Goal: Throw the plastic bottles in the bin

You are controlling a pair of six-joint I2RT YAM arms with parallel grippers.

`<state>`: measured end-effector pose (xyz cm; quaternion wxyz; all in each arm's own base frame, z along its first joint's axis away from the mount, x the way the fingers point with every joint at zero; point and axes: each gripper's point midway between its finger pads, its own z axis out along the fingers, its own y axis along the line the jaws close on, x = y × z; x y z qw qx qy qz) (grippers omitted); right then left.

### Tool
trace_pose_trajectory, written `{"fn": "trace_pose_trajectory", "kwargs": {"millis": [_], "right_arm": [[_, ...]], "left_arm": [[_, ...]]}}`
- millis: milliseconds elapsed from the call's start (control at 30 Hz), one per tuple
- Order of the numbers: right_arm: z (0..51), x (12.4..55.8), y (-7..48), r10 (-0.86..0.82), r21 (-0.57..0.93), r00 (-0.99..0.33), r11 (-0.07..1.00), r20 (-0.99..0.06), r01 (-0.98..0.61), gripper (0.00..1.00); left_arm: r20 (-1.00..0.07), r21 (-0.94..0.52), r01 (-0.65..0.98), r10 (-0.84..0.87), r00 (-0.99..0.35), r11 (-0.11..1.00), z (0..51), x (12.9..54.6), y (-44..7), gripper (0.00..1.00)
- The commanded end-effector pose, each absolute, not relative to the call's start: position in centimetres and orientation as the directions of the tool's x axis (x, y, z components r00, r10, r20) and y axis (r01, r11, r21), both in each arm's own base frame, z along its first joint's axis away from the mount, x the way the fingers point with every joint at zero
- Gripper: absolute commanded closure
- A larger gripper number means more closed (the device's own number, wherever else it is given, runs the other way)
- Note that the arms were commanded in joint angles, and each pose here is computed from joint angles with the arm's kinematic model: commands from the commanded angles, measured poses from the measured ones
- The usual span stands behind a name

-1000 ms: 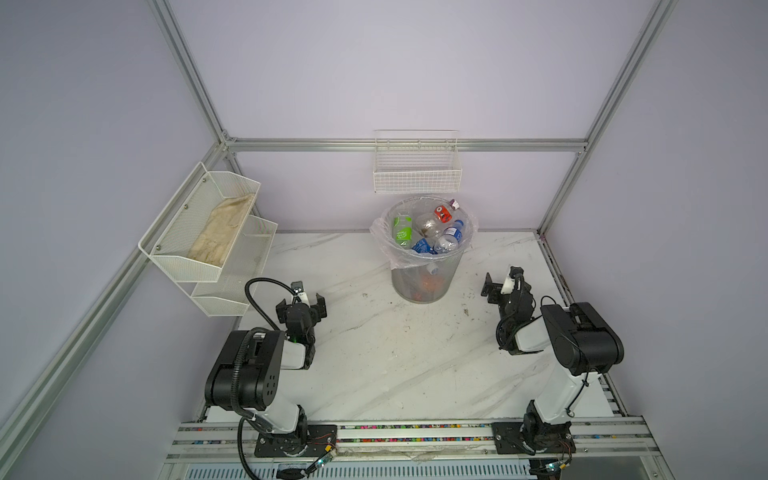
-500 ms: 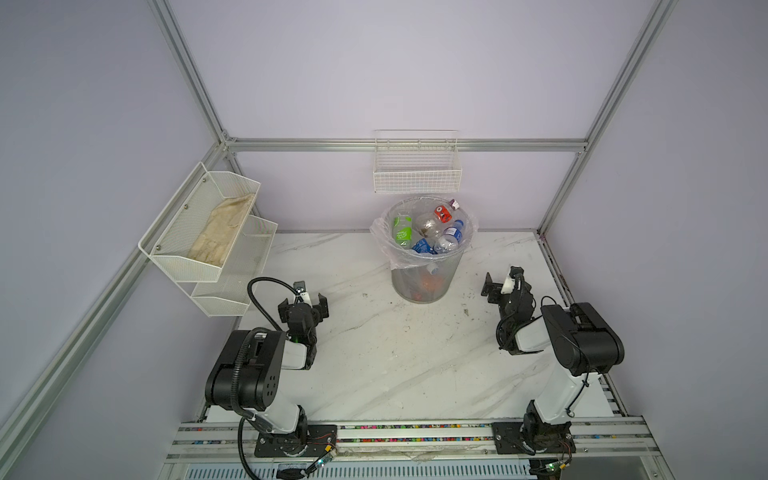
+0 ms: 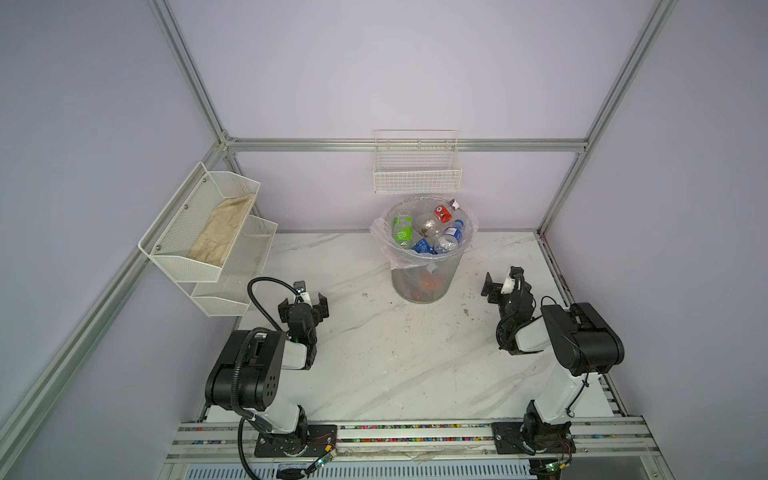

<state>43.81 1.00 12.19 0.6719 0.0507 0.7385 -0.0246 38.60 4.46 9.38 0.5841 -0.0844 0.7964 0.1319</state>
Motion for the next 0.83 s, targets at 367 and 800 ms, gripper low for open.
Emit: {"fn": "trace_pose_trajectory", "kwargs": {"millis": [367, 800], "right_arm": [[13.5, 43.7, 1.29, 0.032, 0.026, -0.054, 0.995, -0.998, 0.096, 0.02], [13.41, 43.84, 1.3, 0.036, 0.03, -0.061, 0.996, -0.998, 0.087, 0.03]], "left_arm": [[-0.974, 0.113, -0.314, 0.043, -0.221, 0.943, 11.83, 39.31, 4.14, 0.0], [-0.975, 0.112, -0.321, 0.042, -0.216, 0.94, 11.9, 39.29, 4.19, 0.0]]}}
